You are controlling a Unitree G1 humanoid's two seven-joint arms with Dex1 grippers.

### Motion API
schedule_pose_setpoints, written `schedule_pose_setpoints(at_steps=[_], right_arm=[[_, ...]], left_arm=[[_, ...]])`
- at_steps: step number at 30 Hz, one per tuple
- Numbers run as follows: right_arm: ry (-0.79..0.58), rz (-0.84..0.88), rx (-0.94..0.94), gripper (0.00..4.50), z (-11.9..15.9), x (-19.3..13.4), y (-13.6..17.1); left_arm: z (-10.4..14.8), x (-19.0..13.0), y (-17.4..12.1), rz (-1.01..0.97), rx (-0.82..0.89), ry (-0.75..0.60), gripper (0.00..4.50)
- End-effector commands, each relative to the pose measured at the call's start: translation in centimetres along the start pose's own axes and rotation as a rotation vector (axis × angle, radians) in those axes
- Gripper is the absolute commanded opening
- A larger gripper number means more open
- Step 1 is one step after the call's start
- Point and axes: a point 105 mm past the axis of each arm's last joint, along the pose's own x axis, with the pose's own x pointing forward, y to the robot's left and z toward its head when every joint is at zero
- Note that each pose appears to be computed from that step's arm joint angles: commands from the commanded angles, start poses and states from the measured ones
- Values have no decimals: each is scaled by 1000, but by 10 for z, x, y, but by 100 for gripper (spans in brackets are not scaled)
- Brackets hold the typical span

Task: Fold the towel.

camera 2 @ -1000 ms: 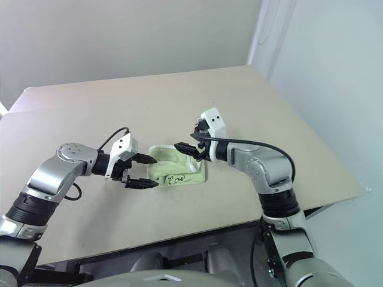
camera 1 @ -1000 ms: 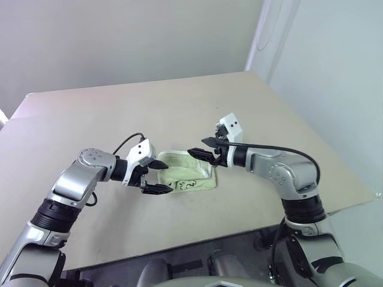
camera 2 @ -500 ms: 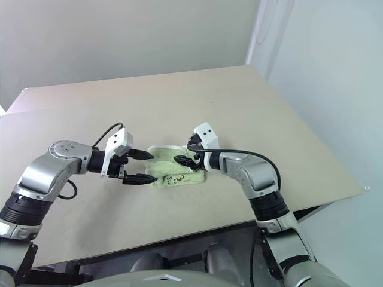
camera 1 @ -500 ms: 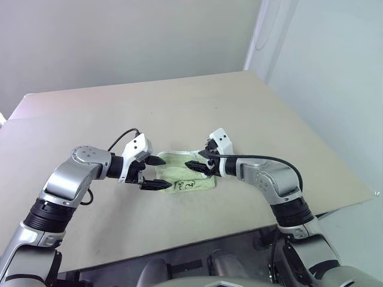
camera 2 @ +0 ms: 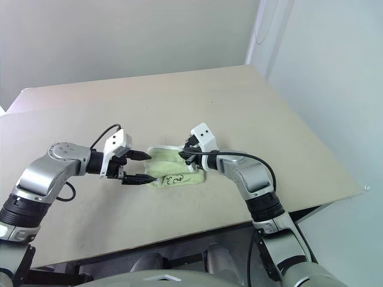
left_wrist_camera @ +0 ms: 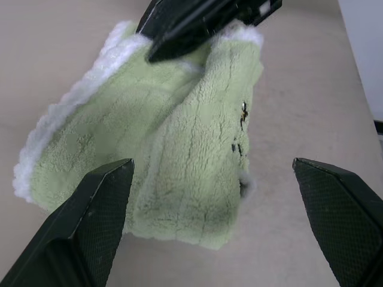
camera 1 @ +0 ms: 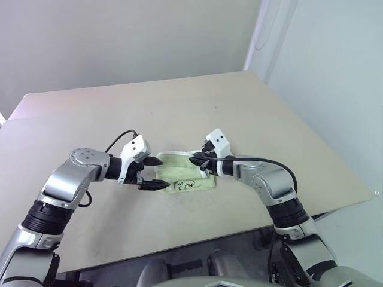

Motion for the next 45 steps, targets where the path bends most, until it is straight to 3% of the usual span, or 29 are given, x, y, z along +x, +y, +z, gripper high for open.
schedule_pose_setpoints(at_steps=[1, 8, 16, 25, 33, 38, 42, 45], right_arm=[[-82, 18, -43, 1, 24, -1, 5], [-119, 15, -41, 1, 35, 2, 5], [-134, -179, -63, 1, 37, 6, -30], [-71, -160, -85, 1, 26, 9, -25], [-142, -22, 33, 1, 37, -14, -9], [-153, -32, -54, 1, 42, -29, -7], [-173, -179, -109, 1, 48, -24, -26], [-180, -194, -83, 1, 47, -19, -30]], left_arm=[[10, -8, 3, 31, 41, -23, 450], [4, -7, 5, 38, 30, -22, 450], [-6, -4, 7, 33, 31, -26, 450], [-13, -3, 8, 27, 37, -26, 450], [-19, -10, 8, 13, 38, -17, 450], [-20, -16, 10, 12, 41, -20, 450], [-23, -15, 14, 15, 42, -16, 450], [-25, -13, 13, 8, 47, -16, 450]])
